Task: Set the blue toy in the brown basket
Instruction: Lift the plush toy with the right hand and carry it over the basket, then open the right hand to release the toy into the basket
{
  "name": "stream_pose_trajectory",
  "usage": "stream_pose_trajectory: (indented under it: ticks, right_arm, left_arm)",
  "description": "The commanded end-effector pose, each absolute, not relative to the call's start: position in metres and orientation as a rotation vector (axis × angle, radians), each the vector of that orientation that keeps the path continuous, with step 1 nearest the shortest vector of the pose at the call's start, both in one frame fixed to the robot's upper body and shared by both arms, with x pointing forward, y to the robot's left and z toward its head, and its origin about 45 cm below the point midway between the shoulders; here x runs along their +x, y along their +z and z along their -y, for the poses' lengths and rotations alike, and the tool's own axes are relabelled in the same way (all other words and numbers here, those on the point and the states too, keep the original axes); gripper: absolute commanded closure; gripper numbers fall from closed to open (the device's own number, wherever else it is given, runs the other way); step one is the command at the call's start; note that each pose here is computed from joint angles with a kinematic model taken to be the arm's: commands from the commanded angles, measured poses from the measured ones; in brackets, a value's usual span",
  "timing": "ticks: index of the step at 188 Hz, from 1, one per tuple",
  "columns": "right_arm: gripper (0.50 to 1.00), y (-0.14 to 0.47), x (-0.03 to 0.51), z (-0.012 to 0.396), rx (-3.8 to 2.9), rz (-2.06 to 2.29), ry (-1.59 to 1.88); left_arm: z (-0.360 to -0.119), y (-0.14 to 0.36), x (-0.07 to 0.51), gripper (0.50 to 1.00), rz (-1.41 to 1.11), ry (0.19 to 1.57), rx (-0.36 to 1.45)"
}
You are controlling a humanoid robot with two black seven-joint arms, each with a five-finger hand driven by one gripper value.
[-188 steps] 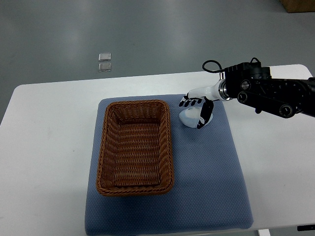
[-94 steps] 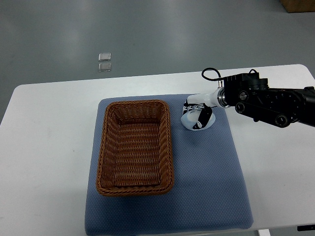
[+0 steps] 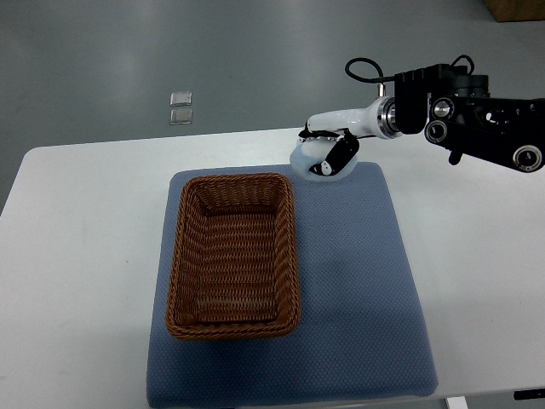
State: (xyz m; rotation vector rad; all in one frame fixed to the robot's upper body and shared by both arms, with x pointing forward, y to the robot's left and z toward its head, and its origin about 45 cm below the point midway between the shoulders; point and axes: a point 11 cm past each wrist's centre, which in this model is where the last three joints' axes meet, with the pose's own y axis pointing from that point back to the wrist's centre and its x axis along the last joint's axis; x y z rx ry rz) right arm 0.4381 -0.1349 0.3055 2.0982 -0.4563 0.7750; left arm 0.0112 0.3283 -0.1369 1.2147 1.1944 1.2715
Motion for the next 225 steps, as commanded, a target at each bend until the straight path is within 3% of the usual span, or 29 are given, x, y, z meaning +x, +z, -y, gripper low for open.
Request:
stream_pose_trajectory:
  ticks: [1,38,83,150,166,200,225]
  right_arm:
    - [0.979,0.322,0.425,0.104,2.241,0.438,0.737]
    - [0.934,0.318,0.403,0.041,2.376,0.335,0.724]
    - [0.93,0.286,0.381,-0.013,2.432,0.246,0.701]
    - [0.91,0.234,0.371,-0.019,2.4,0.245,0.632]
    - [0.85,0.222,0.373,-0.013,2.371,0.268,0.634]
    - [0.812,0.212,0.371,-0.008,2.35,0.266,0.635]
    - [0.709,0.21,0.372,-0.007,2.35,0.274,0.627]
  left_arm:
    - [-0.328,-0.137,0.011,0.5,-1.195,1.272,1.214]
    - [-0.329,-0.137,0.011,0.5,-1.193,1.271,1.218]
    - [-0.329,-0.137,0.011,0.5,-1.191,1.271,1.22]
    - [-0.329,-0.137,0.011,0.5,-1.193,1.271,1.218]
    - [-0.329,-0.137,0.011,0.5,-1.193,1.272,1.219]
    - [-0.329,-0.137,0.011,0.5,-1.192,1.271,1.22]
    - [-0.329,-0.137,0.011,0.5,-1.191,1.271,1.22]
